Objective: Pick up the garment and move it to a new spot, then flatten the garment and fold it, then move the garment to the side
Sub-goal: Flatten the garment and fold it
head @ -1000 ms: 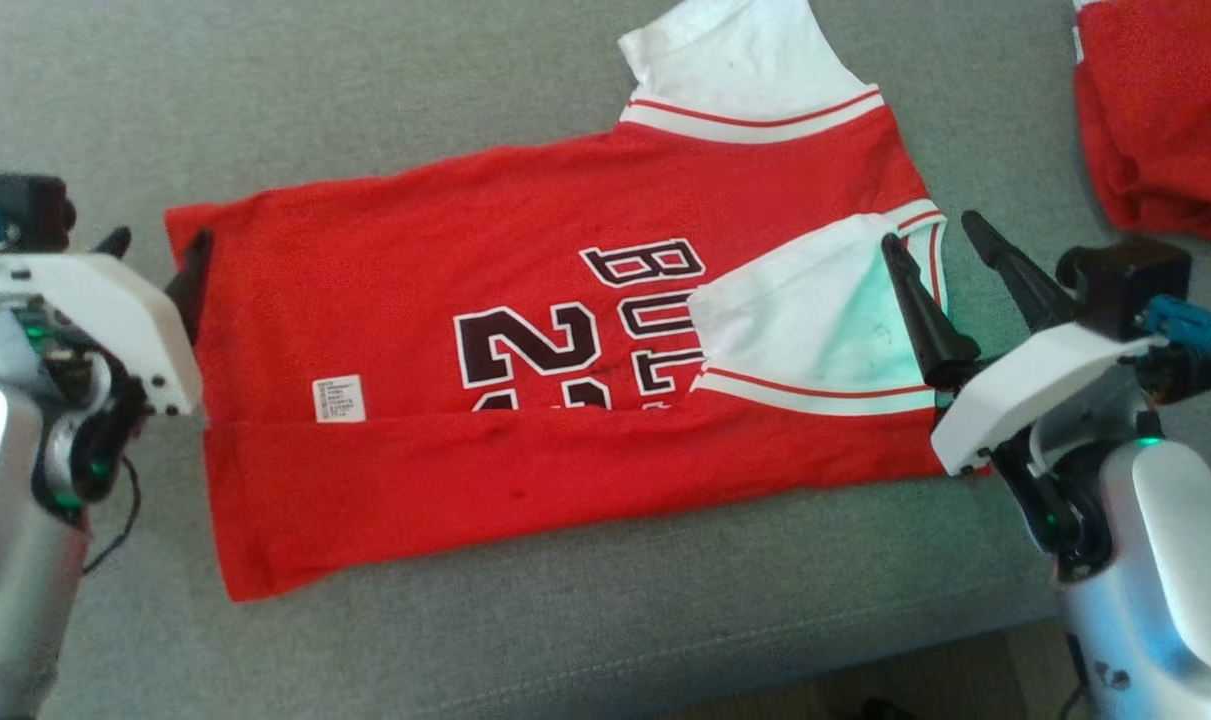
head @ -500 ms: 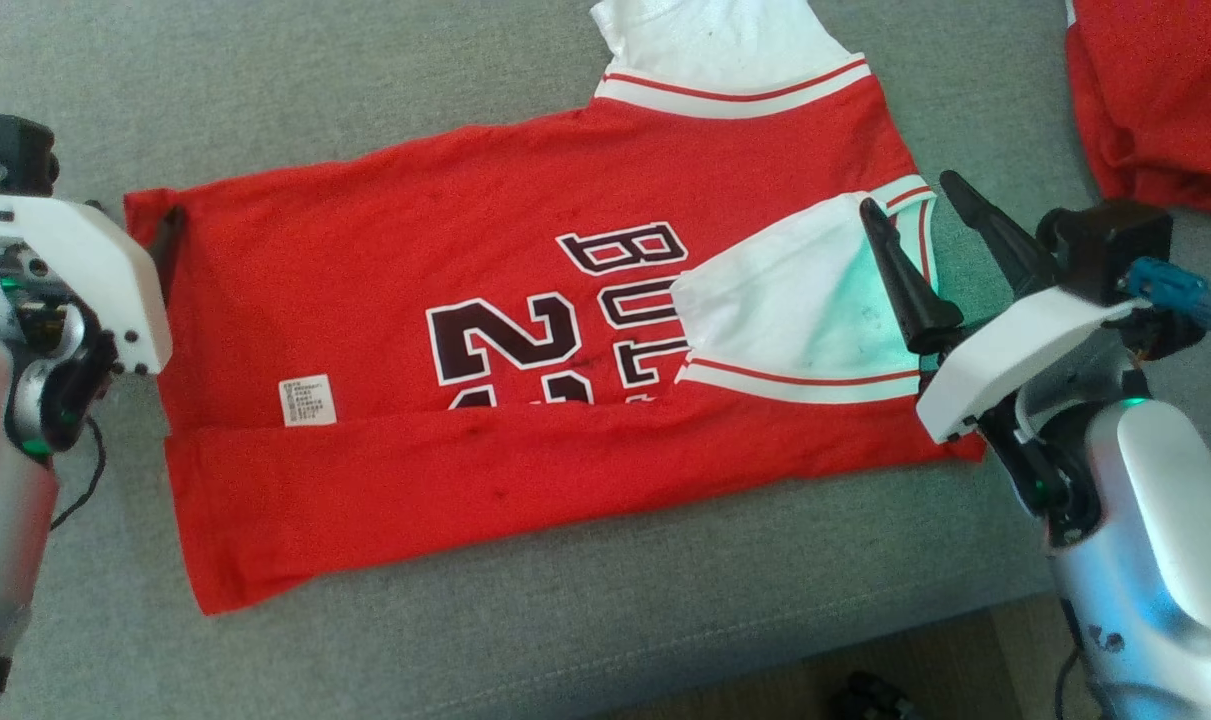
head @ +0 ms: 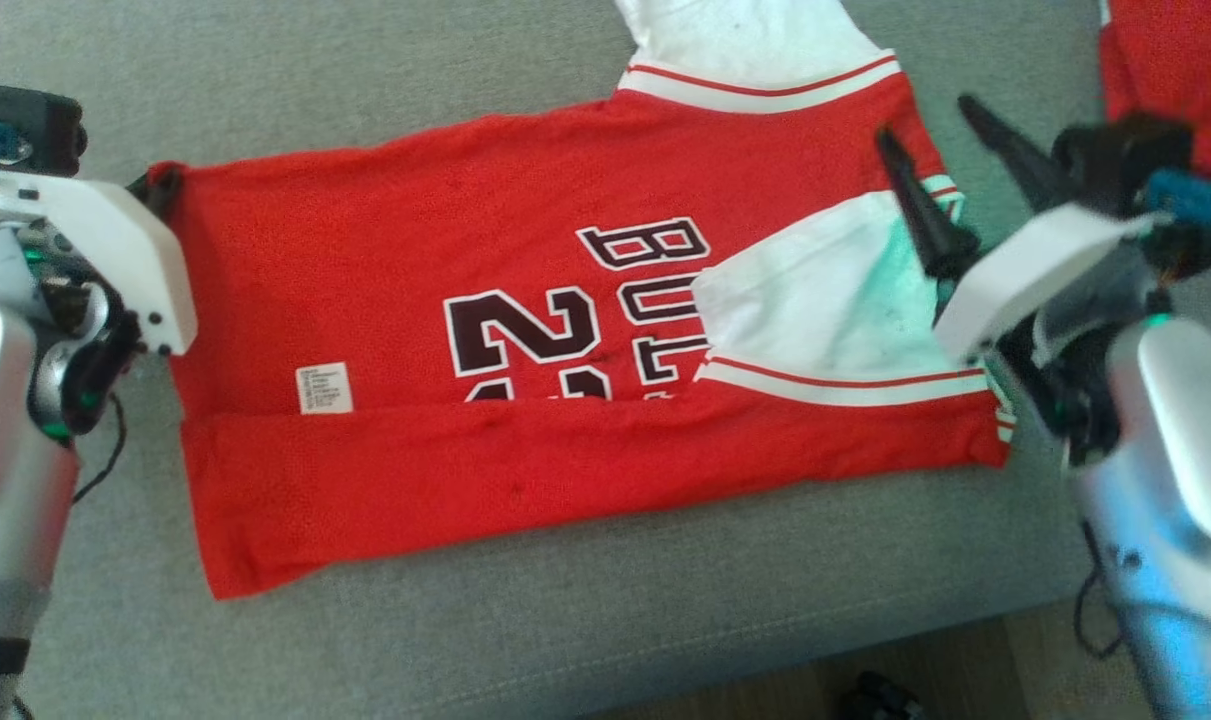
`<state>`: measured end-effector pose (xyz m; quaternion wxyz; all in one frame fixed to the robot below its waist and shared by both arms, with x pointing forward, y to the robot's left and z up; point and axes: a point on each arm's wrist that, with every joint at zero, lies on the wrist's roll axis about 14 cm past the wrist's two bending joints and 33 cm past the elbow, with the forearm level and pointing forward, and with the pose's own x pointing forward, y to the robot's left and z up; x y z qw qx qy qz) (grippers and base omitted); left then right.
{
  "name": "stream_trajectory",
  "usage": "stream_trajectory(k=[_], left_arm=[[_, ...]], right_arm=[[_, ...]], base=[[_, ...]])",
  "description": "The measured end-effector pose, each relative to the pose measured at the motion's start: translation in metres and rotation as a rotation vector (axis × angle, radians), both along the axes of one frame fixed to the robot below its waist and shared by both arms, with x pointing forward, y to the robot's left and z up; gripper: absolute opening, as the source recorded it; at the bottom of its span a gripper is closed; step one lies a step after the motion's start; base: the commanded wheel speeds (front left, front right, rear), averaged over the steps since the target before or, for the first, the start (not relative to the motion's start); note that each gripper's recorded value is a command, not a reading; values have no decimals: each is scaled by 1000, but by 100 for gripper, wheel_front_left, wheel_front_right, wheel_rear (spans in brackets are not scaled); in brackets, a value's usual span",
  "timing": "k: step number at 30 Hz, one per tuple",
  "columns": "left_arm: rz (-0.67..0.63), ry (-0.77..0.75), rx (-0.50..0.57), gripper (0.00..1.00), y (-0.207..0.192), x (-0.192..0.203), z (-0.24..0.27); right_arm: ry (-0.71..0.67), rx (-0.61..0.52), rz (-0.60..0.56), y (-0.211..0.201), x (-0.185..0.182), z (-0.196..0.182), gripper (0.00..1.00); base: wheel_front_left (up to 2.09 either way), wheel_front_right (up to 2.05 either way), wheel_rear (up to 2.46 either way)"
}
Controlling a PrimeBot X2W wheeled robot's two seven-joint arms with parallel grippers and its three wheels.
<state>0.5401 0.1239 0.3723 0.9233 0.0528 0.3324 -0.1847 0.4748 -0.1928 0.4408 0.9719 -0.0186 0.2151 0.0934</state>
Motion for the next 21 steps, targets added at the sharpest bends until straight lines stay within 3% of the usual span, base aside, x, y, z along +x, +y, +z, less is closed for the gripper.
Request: stream_trajectory(k=[12, 21], left_arm=[[40, -191, -116, 0, 1, -3, 44], [74, -229, -168, 0, 2, -17, 48]], right_arm=[[30, -94, -43, -19, 84, -1, 100], [162, -169, -22, -4, 135, -29, 100]], base=[[0, 0, 0], [0, 0, 0]])
